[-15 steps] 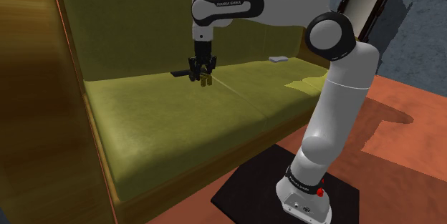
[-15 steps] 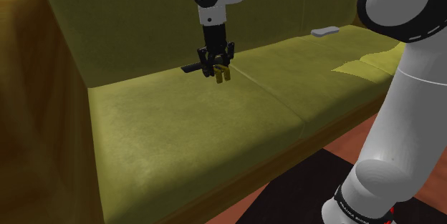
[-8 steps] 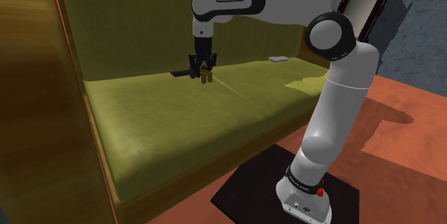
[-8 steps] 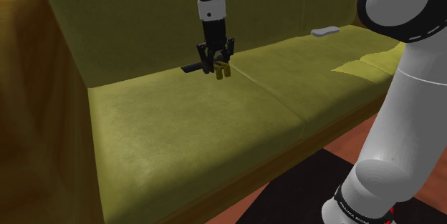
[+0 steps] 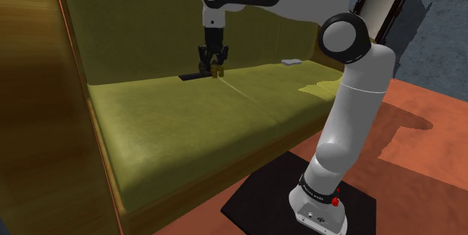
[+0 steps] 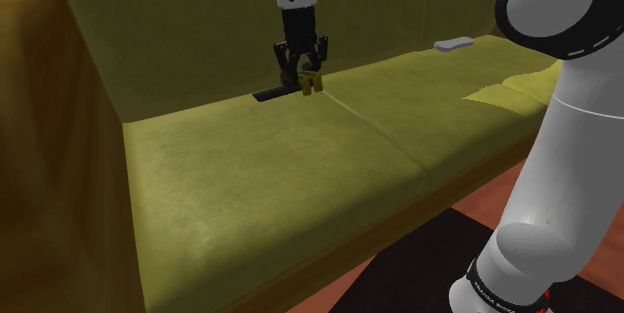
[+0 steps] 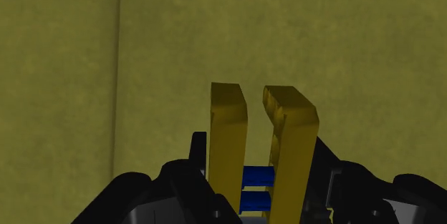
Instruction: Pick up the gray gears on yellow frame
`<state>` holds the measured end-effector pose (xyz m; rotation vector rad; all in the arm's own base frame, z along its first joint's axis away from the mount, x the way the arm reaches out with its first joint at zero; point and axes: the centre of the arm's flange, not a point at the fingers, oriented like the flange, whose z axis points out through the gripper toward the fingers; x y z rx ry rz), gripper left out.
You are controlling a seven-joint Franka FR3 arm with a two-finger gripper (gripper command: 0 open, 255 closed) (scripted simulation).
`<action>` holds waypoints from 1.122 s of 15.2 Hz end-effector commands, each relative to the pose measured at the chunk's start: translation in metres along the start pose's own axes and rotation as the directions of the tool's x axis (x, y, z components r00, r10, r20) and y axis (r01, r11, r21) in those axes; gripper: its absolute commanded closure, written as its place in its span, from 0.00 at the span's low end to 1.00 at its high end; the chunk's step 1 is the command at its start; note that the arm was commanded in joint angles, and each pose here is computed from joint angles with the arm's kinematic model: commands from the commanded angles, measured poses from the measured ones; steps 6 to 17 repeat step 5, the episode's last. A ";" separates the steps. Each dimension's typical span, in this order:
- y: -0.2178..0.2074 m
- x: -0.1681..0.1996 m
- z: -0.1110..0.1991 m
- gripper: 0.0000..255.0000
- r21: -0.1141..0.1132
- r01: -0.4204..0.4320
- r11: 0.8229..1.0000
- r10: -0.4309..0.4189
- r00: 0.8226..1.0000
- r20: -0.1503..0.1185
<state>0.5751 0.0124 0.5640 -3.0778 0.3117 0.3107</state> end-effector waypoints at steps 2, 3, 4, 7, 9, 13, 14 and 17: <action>0.000 -0.004 -0.015 1.00 0.000 0.000 1.000 0.000 1.000 0.000; -0.001 -0.005 -0.020 1.00 0.000 0.000 1.000 0.000 1.000 0.000; -0.001 -0.005 -0.021 1.00 0.000 0.000 1.000 0.000 1.000 0.000; -0.001 -0.005 -0.021 1.00 0.000 0.000 1.000 0.000 1.000 0.000; -0.001 -0.005 -0.021 1.00 0.000 0.000 1.000 0.000 1.000 0.000; -0.001 -0.005 -0.021 1.00 0.000 0.000 1.000 0.000 1.000 0.000; -0.001 -0.005 -0.021 1.00 0.000 0.000 1.000 0.000 1.000 0.000; -0.001 -0.005 -0.021 1.00 0.000 0.000 1.000 0.000 1.000 0.000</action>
